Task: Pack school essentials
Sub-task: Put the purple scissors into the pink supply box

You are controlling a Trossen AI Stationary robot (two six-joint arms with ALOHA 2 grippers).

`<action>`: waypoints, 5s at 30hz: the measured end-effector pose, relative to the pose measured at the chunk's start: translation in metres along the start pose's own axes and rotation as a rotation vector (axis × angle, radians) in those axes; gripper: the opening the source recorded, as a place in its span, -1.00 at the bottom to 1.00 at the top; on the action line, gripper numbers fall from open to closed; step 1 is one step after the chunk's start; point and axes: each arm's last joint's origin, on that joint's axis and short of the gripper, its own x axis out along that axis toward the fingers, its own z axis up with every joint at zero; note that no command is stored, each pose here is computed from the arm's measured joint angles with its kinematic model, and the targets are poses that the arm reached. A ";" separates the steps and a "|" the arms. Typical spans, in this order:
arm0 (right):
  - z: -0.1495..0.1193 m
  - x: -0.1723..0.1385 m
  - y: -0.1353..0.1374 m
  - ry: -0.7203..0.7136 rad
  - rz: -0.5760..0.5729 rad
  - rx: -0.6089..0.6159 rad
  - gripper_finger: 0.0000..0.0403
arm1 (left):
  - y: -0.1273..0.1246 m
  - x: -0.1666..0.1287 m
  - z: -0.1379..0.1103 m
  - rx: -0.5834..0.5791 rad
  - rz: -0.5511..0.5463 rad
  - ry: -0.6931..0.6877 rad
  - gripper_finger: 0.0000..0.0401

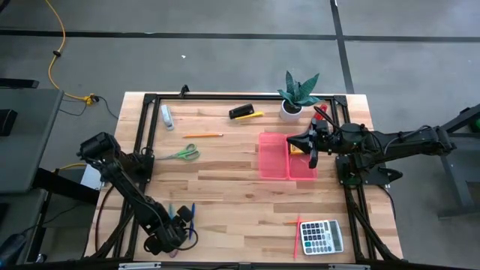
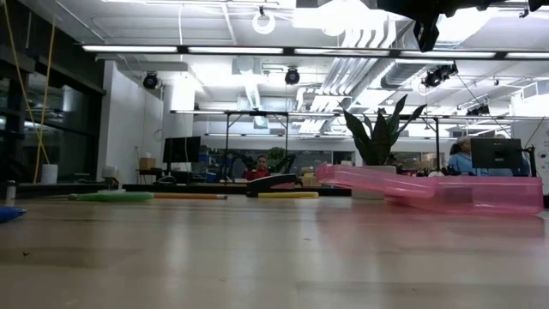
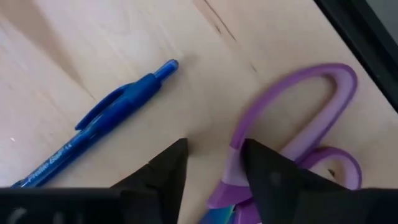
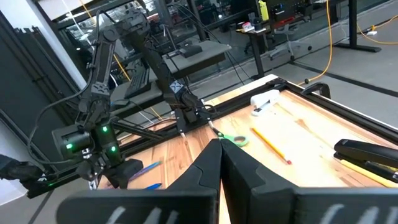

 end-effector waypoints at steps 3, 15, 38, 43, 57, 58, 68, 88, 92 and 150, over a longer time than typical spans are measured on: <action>0.000 0.000 0.000 0.000 0.000 0.000 -1.00 | 0.000 -0.001 -0.001 0.000 0.003 0.006 -0.54; 0.000 0.000 0.000 -0.006 -0.015 0.007 -1.00 | 0.015 -0.033 -0.008 -0.079 -0.034 0.022 -0.98; -0.011 0.025 0.001 0.032 -0.034 0.050 -0.83 | 0.177 -0.252 -0.083 -1.055 0.948 -1.092 -1.00; -0.018 0.050 0.002 -0.037 -0.086 0.061 -0.46 | 0.213 -0.230 -0.074 -1.250 1.055 -1.237 -1.00; -0.020 0.110 0.002 -0.221 -0.261 0.160 -0.04 | 0.279 -0.158 -0.032 -1.499 0.950 -1.503 -1.00; -0.019 0.114 0.003 -0.206 -0.272 0.133 -0.04 | 0.281 -0.156 -0.029 -1.501 0.929 -1.508 -1.00; -0.001 0.141 0.005 -0.127 -0.467 0.002 -0.04 | 0.289 -0.164 -0.011 -1.429 0.909 -1.507 -1.00; 0.014 0.150 -0.004 -0.148 -0.408 0.059 -0.91 | 0.286 -0.164 -0.008 -1.415 0.885 -1.513 -0.89; 0.017 0.147 -0.005 -0.151 -0.421 0.047 -0.88 | 0.289 -0.165 -0.009 -1.353 0.838 -1.490 -0.68; -0.098 -0.010 -0.069 0.406 -0.650 0.803 -0.85 | 0.180 -0.299 -0.063 -0.757 0.758 -1.552 -0.03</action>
